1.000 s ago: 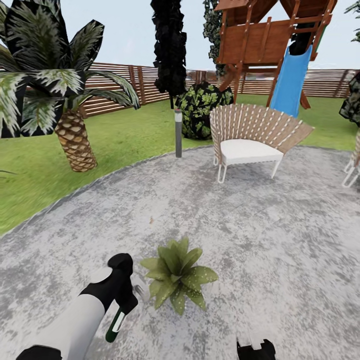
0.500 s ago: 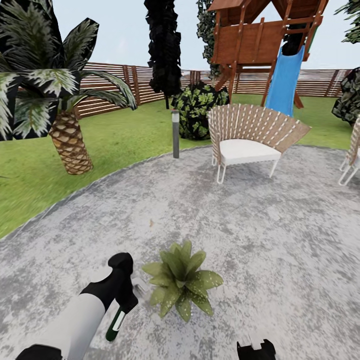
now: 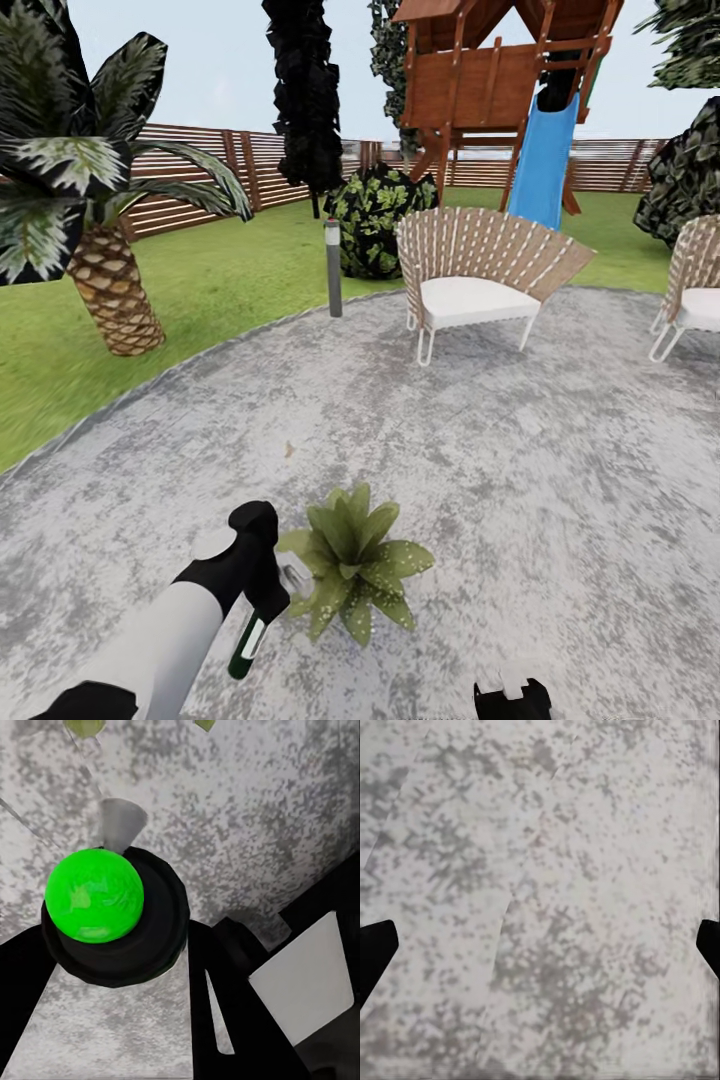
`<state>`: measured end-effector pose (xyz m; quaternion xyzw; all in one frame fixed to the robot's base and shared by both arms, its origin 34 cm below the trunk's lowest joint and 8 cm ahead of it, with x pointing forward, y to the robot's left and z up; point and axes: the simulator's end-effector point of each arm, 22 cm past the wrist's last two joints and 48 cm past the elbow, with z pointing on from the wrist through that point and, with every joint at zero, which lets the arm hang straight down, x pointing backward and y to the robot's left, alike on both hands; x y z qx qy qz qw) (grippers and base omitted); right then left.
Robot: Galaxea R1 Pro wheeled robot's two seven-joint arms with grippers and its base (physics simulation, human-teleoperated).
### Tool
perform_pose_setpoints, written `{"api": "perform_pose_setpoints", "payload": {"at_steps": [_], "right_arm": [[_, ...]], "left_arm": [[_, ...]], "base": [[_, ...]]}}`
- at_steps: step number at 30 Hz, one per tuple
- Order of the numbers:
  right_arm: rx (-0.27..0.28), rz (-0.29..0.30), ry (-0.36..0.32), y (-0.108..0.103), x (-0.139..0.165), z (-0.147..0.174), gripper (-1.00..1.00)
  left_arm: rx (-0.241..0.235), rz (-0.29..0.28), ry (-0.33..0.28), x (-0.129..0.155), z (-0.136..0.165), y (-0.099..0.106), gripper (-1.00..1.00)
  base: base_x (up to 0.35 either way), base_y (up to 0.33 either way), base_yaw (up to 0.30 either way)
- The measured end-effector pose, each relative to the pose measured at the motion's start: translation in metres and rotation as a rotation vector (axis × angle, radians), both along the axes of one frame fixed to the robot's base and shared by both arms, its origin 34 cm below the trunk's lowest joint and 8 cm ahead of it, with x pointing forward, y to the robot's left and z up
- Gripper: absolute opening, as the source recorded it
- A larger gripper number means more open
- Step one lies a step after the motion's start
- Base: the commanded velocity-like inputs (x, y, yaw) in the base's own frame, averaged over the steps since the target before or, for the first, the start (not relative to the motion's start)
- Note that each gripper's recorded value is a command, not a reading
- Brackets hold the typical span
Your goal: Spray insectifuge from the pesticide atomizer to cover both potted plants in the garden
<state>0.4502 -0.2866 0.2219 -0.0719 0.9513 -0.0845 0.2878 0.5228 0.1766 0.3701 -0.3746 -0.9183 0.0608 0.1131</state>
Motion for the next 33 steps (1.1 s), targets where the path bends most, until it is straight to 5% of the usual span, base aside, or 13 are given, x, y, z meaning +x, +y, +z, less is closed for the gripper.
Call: {"api": "perform_pose_setpoints", "payload": {"at_steps": [7,13,18,25,33], "right_arm": [[0.000,0.001,0.000,0.000,0.000,0.000,1.00],[0.000,0.000,0.000,0.000,0.000,0.000,1.00],[0.000,0.001,0.000,0.000,0.000,0.000,1.00],[0.000,0.001,0.000,0.000,0.000,0.000,1.00],[0.000,0.001,0.000,0.000,0.000,0.000,1.00]], "left_arm": [[-0.016,-0.049,0.001,-0.002,-0.005,0.016,-1.00],[-0.088,-0.058,0.027,0.000,0.009,-0.008,-1.00],[-0.071,-0.059,0.032,-0.002,0.007,0.003,-1.00],[0.004,-0.014,0.042,-0.005,0.000,0.059,-1.00],[-0.002,-0.023,-0.034,0.034,0.024,0.048,-1.00]], "base": [[0.000,0.000,-0.020],[0.000,0.000,0.000],[0.000,0.000,0.000],[0.000,0.000,0.000],[0.000,0.000,0.000]]}}
